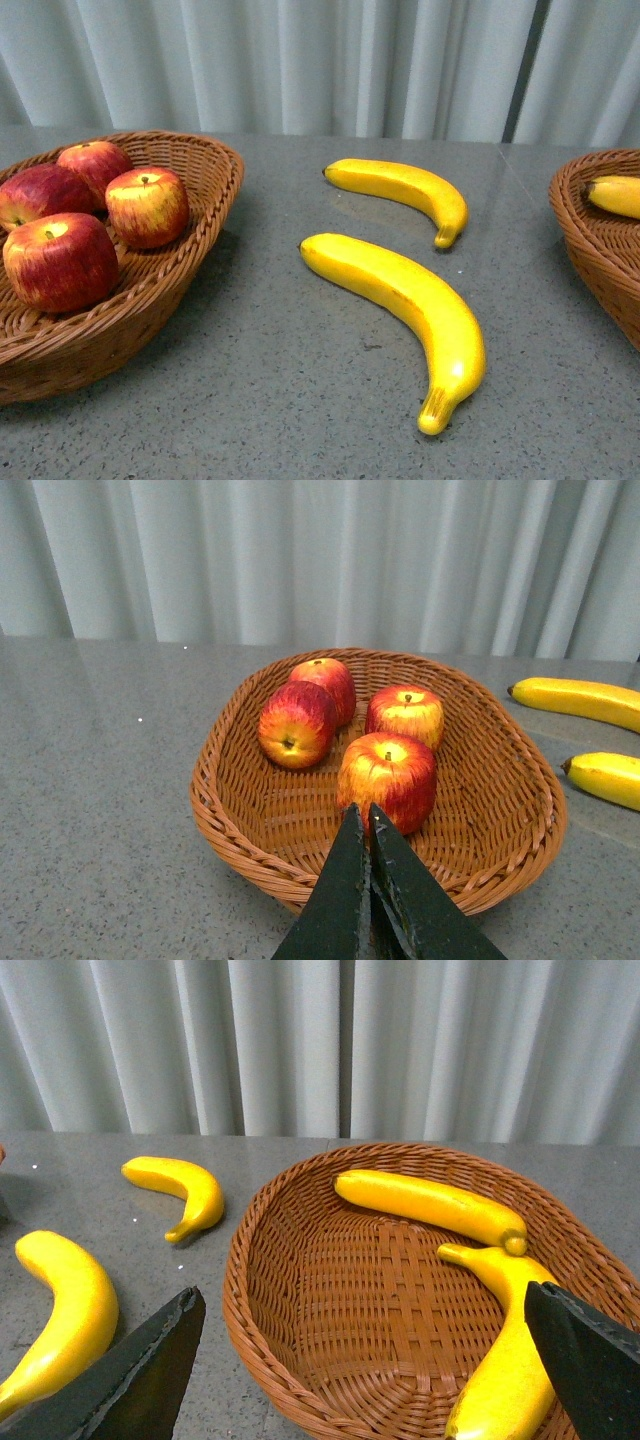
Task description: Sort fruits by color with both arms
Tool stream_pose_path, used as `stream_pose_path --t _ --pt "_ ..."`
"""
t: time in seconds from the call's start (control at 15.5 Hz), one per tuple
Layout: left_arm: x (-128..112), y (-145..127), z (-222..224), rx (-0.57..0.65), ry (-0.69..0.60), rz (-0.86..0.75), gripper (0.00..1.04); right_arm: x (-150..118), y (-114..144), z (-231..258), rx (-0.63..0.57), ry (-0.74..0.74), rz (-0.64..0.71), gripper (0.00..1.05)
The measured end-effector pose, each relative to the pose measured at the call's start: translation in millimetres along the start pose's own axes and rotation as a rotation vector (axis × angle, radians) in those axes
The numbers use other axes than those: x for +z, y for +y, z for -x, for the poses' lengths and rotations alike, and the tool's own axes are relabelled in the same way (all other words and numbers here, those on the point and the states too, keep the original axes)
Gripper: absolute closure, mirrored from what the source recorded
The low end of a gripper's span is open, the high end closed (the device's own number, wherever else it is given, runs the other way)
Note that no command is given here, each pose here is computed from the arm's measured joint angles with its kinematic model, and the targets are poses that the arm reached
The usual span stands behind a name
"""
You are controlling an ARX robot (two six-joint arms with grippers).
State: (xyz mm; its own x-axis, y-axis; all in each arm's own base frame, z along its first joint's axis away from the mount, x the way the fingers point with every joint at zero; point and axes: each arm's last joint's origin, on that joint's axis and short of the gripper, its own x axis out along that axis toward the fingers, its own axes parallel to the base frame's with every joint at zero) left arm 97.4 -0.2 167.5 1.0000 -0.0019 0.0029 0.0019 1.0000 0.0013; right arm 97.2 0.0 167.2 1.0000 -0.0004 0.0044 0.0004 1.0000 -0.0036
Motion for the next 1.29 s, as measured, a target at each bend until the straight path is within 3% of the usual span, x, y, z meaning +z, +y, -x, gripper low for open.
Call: stream_pose_path --t 0.06,0.13,0.58,0.71,0.9,0.97,1.1,1.29 --pt "0 0 0 0.000 0.000 0.000 1.03 0 0 0 0.000 0.000 0.000 0.07" --pt "0 0 0 0.000 0.000 0.001 0.93 0 0 0 0.000 0.000 0.000 0.07" --pt "0 0 0 0.000 0.000 0.000 0.05 0 0 0 0.000 0.000 0.000 0.07" --pt "0 0 0 0.000 0.000 0.001 0.07 0 0 0 0.029 0.010 -0.011 0.07" --pt "0 0 0 0.001 0.000 0.001 0.07 27 14 -40 0.438 -0.003 -0.052 0.07" --pt "0 0 0 0.000 0.000 0.001 0.07 45 25 -62 0.476 -0.040 -0.047 0.07" --pt "0 0 0 0.000 0.000 0.001 0.07 65 63 -120 0.571 0.021 -0.045 0.07" --pt "0 0 0 0.000 0.000 0.001 0.07 62 134 -189 0.674 0.234 0.032 0.07"
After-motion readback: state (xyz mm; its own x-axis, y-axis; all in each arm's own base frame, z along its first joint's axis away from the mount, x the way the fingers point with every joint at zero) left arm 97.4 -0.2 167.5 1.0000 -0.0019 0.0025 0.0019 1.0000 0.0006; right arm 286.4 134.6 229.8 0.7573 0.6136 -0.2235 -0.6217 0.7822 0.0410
